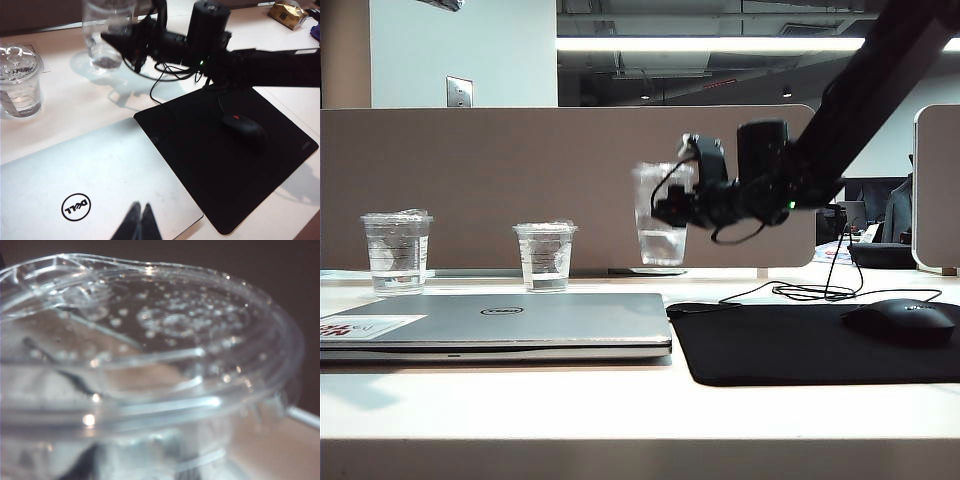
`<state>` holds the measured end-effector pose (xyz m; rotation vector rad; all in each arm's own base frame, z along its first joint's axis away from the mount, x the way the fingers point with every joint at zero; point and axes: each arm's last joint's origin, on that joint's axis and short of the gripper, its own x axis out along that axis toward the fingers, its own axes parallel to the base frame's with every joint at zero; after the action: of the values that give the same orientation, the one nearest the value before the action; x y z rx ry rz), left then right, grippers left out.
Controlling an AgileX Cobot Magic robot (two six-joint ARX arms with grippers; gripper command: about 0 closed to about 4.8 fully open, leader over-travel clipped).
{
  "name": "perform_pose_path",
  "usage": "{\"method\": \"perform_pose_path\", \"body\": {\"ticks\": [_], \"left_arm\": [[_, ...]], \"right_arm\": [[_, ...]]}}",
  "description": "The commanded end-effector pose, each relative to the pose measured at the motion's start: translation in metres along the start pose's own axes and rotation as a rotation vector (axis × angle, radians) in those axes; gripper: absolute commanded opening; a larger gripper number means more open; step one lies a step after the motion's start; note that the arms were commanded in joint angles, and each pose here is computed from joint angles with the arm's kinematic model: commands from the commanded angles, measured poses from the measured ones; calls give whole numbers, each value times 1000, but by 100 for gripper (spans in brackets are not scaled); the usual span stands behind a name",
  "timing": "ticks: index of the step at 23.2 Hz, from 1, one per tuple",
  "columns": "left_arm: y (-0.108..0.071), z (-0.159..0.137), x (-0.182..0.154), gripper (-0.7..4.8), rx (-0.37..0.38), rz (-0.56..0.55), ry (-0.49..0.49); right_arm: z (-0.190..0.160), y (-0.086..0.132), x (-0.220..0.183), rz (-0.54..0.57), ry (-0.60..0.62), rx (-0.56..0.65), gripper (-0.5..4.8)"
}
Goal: Pick up the coffee cup on the right and place it on the right side of the laptop.
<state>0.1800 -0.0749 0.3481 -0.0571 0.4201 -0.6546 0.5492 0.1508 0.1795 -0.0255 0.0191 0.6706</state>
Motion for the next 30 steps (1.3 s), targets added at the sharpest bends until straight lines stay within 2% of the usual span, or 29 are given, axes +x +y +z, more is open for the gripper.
{"method": "perform_pose_path", "body": {"ticks": [1,5,11,15,23,30], "left_arm": [[0,2,-1,-5,7,-7,-11],[0,2,-1,-5,7,-7,-11],[0,2,-1,-5,7,-7,-11],[0,2,-1,-5,7,-6,-11],[0,2,-1,-5,7,-7,-11],[0,2,-1,-5,7,-7,-11]], "right_arm": [[25,0,-4,-2,-65,-26,198],[43,0,-9,1,-53,-21,198],[68,-8,-24,63,3,6,202],[82,-13,-34,47,32,21,202],[126,-10,-51,-11,-24,-52,202],[131,-9,-54,-16,-25,-66,203]]}}
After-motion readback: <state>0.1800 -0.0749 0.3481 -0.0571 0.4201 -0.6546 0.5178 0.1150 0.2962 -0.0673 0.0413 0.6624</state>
